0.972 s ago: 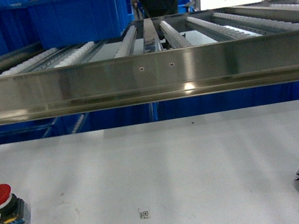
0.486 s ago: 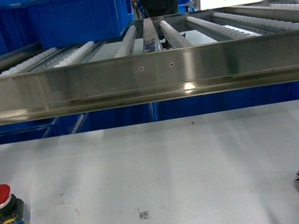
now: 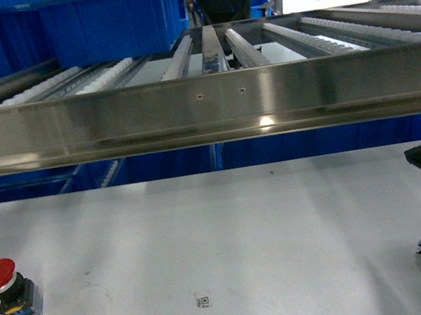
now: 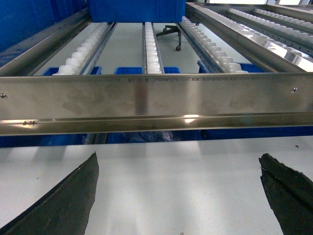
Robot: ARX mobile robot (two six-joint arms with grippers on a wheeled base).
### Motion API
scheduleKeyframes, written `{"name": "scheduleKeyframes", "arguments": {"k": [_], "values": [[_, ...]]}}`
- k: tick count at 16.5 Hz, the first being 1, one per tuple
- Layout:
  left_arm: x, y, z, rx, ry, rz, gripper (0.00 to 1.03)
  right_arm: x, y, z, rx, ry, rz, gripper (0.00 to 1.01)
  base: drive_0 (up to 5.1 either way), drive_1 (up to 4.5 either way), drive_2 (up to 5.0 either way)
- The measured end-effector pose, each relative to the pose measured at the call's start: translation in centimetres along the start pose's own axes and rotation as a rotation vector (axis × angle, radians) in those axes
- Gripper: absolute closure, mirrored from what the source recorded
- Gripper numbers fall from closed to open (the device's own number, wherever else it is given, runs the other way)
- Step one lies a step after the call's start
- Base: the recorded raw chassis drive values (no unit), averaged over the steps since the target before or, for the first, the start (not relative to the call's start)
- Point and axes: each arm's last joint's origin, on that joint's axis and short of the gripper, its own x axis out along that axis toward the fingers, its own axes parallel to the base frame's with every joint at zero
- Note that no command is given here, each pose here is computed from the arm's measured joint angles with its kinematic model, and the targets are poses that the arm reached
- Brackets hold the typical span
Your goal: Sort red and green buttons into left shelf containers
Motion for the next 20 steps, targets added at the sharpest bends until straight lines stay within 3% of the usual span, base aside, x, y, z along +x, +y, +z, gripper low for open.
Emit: {"name": "scheduleKeyframes", "arguments": {"k": [7,15,20], "values": [[0.0,0.0,0.0,0.000,0.000,0.000,0.05,2.6,0.1,-3.9,-0.011,0.109,-0.011,0.03,0.0,0.00,0.0],[0.0,0.0,0.0,0.000,0.000,0.000,0.05,4.1,0.0,-6.2,0.007,0.182,-0.012,0.03,0.0,0.00,0.0],[0.0,0.0,0.0,0.000,0.000,0.000,0.05,4.6,-0.6,-6.8,0.021,0.191,-0.025,0.03,0.0,0.00,0.0]]}}
